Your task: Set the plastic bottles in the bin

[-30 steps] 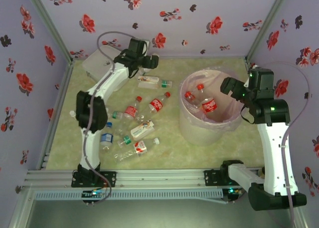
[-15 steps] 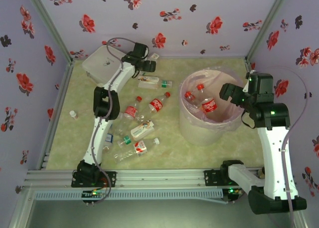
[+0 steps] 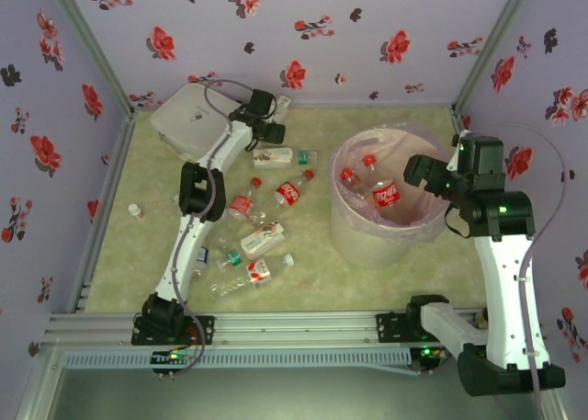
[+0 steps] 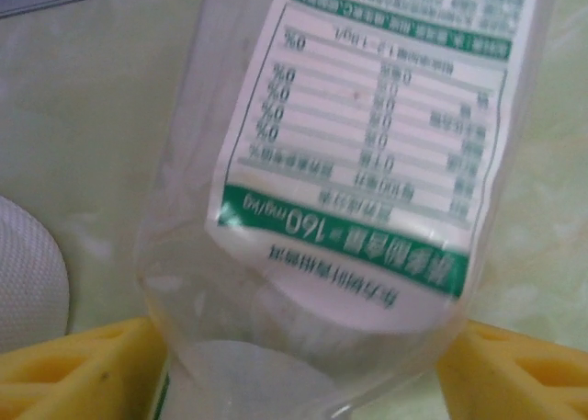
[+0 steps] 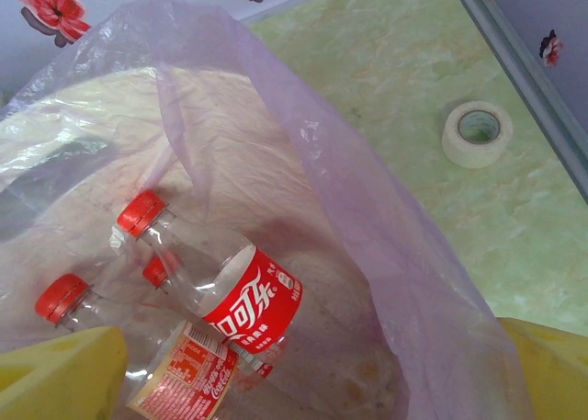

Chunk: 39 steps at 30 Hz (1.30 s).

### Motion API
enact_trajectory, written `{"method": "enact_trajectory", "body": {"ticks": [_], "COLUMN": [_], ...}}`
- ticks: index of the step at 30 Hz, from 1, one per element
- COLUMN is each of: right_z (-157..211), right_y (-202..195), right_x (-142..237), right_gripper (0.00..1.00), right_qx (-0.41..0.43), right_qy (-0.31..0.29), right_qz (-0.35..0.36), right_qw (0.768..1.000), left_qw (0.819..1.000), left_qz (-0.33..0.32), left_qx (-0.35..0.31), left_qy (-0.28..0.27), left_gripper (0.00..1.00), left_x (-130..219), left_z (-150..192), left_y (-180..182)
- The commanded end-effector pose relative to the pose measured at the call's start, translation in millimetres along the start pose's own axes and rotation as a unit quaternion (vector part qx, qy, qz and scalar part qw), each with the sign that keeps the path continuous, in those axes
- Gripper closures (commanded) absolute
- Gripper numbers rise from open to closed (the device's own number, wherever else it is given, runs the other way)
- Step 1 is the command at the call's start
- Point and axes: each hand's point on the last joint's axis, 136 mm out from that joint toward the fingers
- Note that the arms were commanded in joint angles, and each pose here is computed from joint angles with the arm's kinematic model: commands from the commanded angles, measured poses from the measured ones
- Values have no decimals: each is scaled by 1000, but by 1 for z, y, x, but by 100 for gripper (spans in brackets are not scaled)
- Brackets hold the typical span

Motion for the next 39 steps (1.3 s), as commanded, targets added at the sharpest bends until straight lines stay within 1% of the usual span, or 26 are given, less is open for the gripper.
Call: {"method": "enact_trajectory", "body": {"ticks": [1,6,10,17,22,24,25,27,29,30,32,36,39], "right_z": [-4,-5,-4,-15,-26,-32,-36,-46,-59,-64,-73,-80,-82], "right_y": [2,3,2,12,21,29,38,57,77,85,101,140,177], "right_x": [3,8,14,32,45,50,53,60,67,69,71,65,59], "right_gripper": [0,0,0,0,1,1,1,1,1,1,1,2,2], "right_qx": [-2,-6,-10,-26,-26,-23,-20,-18,-23,-24,-18,18,42], "right_qy": [-13,-16,-16,-39,-58,-66,-70,-81,-95,-100,-108,-106,-95], "right_qz": [-8,-13,-11,-38,-64,-85,-108,-163,-216,-232,-256,-289,-325], "right_qw": [1000,1000,1000,998,996,994,991,983,971,967,961,951,940], "left_qw": [1000,1000,1000,997,995,993,992,988,982,980,974,964,947], "left_qz": [-9,-10,-1,18,39,52,59,80,107,118,142,197,256], "left_qx": [-3,2,9,14,14,14,15,20,26,26,24,5,22], "left_qy": [-1,-4,-25,-70,-86,-102,-110,-127,-150,-157,-173,-180,-192], "left_gripper": [31,47,57,65,67,69,70,72,72,72,72,73,76], "left_x": [1,5,24,77,118,140,153,179,214,227,258,305,335], "left_z": [-3,-5,-19,-45,-45,-46,-46,-42,-39,-34,-22,13,38], "left_y": [7,8,4,-1,-7,-12,-15,-21,-29,-34,-45,-71,-84]}}
Point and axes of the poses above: each hand's point on the last joint's axis, 136 mm out from that joint toward the fingers, its own x axis back along the fingers, its own y axis along the line the jaws close on, z = x × y, and after that the axes turned 9 degrees about x, right-handed
